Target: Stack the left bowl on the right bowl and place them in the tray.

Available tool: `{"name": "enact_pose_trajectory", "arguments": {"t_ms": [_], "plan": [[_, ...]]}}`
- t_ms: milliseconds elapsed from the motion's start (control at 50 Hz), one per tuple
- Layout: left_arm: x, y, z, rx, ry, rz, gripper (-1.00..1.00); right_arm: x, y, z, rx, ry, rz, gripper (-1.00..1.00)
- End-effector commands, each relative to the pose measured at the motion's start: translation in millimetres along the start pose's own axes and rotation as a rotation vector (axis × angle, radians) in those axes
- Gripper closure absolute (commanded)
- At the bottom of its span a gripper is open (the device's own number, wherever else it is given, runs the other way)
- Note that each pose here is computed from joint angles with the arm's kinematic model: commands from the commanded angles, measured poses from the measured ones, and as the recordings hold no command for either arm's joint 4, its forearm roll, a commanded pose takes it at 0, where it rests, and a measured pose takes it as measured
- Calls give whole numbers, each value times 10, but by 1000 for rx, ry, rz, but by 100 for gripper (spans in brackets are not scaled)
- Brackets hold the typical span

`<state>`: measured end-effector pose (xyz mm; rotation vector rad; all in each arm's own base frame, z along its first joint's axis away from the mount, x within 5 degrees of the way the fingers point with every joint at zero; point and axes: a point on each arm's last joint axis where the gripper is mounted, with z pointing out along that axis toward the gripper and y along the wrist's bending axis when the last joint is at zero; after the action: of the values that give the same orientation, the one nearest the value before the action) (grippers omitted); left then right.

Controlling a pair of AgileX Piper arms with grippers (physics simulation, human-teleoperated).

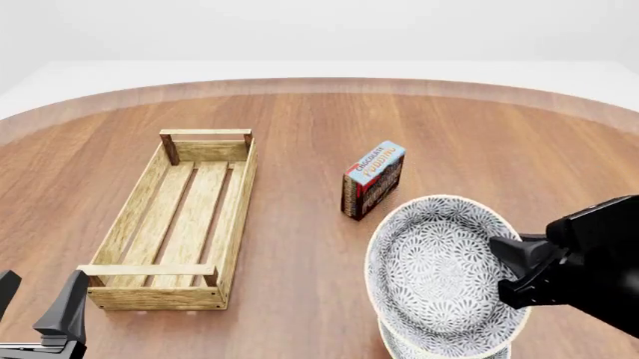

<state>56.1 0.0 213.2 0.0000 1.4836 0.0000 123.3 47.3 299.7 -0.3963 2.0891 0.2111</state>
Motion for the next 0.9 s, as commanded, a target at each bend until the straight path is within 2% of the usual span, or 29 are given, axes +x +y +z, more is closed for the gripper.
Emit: {"name": "enact_pose_trajectory", "arguments": {"t_ms": [20, 360, 900], "plan": [[0, 0, 0, 0, 0, 0, -100, 145, 9, 64, -6, 17, 33, 100], [0, 0, 0, 0, 0, 0, -100, 317, 21, 131, -11, 45, 67, 100], [0, 0, 0, 0, 0, 0, -100, 559, -30, 225, 26, 63, 110, 100]]}}
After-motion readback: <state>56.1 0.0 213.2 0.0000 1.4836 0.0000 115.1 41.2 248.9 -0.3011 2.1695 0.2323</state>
